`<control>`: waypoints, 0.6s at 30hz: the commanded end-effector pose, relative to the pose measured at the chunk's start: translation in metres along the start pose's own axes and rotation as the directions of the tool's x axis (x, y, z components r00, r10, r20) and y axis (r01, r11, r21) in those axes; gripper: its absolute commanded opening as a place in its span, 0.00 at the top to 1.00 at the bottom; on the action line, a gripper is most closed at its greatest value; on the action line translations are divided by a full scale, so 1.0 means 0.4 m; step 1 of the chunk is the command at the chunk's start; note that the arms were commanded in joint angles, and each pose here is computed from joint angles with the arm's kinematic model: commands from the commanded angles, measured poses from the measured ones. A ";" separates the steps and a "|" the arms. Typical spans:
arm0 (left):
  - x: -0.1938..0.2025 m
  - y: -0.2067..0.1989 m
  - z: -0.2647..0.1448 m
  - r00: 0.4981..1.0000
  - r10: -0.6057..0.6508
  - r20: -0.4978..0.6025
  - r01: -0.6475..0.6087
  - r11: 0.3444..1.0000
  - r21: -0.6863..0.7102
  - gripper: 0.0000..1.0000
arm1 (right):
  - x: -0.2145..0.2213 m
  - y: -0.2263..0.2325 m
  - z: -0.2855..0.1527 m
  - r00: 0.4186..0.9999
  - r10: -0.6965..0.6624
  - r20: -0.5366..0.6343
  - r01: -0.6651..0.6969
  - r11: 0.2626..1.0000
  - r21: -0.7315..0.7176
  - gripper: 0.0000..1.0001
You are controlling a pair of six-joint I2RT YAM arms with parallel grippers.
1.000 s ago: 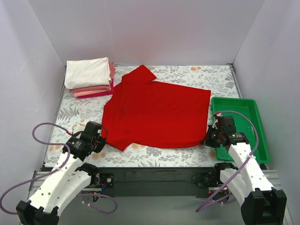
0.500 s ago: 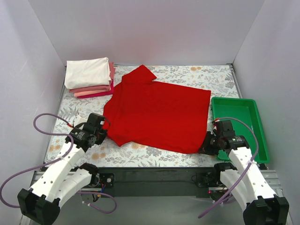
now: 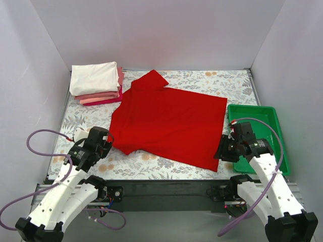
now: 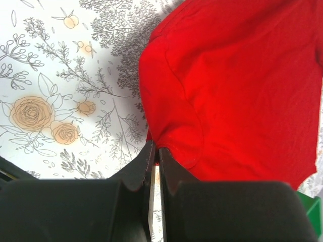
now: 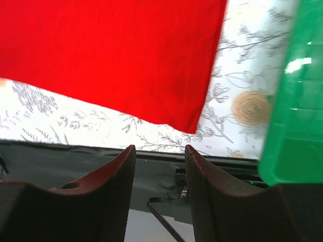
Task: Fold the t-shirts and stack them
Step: Fold the tshirt
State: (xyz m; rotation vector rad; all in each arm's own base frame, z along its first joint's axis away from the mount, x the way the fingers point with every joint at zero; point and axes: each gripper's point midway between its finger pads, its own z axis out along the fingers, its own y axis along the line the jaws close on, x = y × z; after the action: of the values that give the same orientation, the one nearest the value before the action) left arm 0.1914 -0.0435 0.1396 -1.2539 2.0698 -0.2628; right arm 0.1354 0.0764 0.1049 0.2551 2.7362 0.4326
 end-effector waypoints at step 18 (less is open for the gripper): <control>0.028 0.031 0.040 0.988 -0.153 -0.001 0.152 0.985 -0.080 1.00 | 0.118 -0.027 0.186 0.951 -0.228 -0.210 0.270 0.943 0.195 0.51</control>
State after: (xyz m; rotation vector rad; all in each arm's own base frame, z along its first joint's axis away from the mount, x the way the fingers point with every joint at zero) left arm 0.1863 -0.0453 0.1138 -1.2623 2.1445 -0.2027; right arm 0.1155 0.0969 0.0281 -0.0816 2.9574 0.1008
